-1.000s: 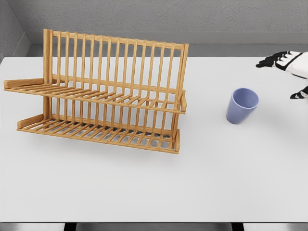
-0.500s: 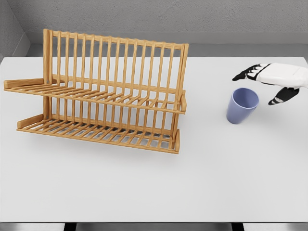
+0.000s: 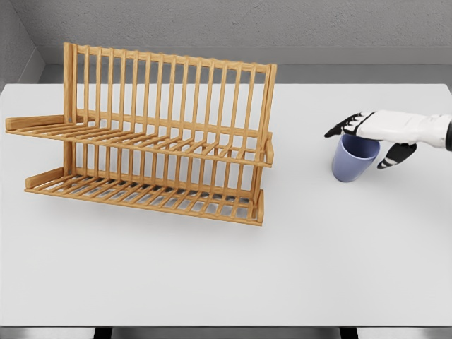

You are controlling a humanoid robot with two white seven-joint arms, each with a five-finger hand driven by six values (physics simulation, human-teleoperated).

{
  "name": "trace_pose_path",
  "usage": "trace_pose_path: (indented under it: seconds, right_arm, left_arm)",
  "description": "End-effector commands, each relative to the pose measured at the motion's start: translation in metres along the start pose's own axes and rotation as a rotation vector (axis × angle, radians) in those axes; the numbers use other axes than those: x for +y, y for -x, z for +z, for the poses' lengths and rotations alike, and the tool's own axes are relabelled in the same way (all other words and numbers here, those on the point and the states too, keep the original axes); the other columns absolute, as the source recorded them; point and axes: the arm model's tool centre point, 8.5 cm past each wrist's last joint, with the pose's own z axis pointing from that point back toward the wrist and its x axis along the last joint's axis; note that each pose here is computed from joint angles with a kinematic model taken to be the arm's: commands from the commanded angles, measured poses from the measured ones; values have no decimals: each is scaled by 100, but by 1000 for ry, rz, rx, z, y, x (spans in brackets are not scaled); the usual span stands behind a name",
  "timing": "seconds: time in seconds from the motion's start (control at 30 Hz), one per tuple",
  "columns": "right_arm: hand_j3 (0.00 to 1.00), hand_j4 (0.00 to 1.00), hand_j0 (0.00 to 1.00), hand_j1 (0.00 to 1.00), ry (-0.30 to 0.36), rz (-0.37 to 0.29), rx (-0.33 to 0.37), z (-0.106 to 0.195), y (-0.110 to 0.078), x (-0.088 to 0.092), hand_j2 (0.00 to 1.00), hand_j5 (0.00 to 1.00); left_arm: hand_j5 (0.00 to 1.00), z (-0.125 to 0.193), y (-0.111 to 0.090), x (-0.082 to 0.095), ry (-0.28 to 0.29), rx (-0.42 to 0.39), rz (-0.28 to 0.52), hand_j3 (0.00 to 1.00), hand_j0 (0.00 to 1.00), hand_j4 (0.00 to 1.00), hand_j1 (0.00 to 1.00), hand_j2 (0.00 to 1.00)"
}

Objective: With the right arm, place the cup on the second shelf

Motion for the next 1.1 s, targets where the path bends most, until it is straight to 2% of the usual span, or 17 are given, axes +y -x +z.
trace_pose_path:
  seconds: [0.0, 0.1, 0.23, 0.33, 0.43, 0.47, 0.7, 0.8, 0.9, 0.97, 1.07]
  right_arm:
    - [100, 100, 100, 100, 0, -8, 0, -1, 1, 1, 100, 100]
    - [100, 100, 100, 100, 9, 3, -2, -1, -1, -5, 100, 100]
    - [100, 100, 100, 100, 1, 2, -6, -2, -2, -2, 100, 100]
    - [78, 78, 78, 78, -7, 0, -10, -4, -3, 1, 78, 78]
    - [77, 77, 77, 77, -7, 1, -9, -3, -3, 0, 77, 77]
    - [74, 74, 74, 74, -7, 1, -9, -3, -3, 0, 74, 74]
    - [73, 73, 73, 73, 4, 4, -6, -1, -2, -4, 73, 73]
    - [67, 67, 67, 67, 12, 4, -5, 1, -2, -6, 67, 67]
    - [67, 67, 67, 67, 29, 8, 1, 5, 0, -12, 67, 67]
    - [67, 67, 67, 67, 63, 36, -8, 10, -6, -25, 67, 67]
    - [68, 68, 68, 68, 84, 41, -1, 14, -5, -32, 68, 68]
  left_arm:
    - [100, 0, 0, 0, 0, 0, 0, 100, 100, 100, 100, 100]
    - [100, 0, 0, 0, 0, 0, 1, 100, 100, 100, 100, 100]
    - [100, 0, 0, 0, 0, 0, 0, 100, 100, 100, 100, 100]
    - [100, 0, 0, 0, 0, 0, 0, 100, 100, 100, 100, 100]
    - [100, 0, 0, 0, 0, 0, 0, 100, 100, 100, 100, 100]
    - [100, 0, 0, 0, 0, 0, 0, 100, 100, 100, 100, 100]
    - [100, 0, 0, 0, 0, -1, 0, 100, 100, 100, 100, 100]
    - [100, 0, 0, 0, 0, 0, 0, 100, 100, 100, 100, 100]
    - [100, 0, 0, 0, 0, 0, 0, 100, 100, 100, 100, 100]
    - [100, 0, 0, 0, 0, -1, 0, 100, 100, 100, 100, 100]
    - [100, 0, 0, 0, 0, 0, 0, 100, 100, 100, 100, 100]
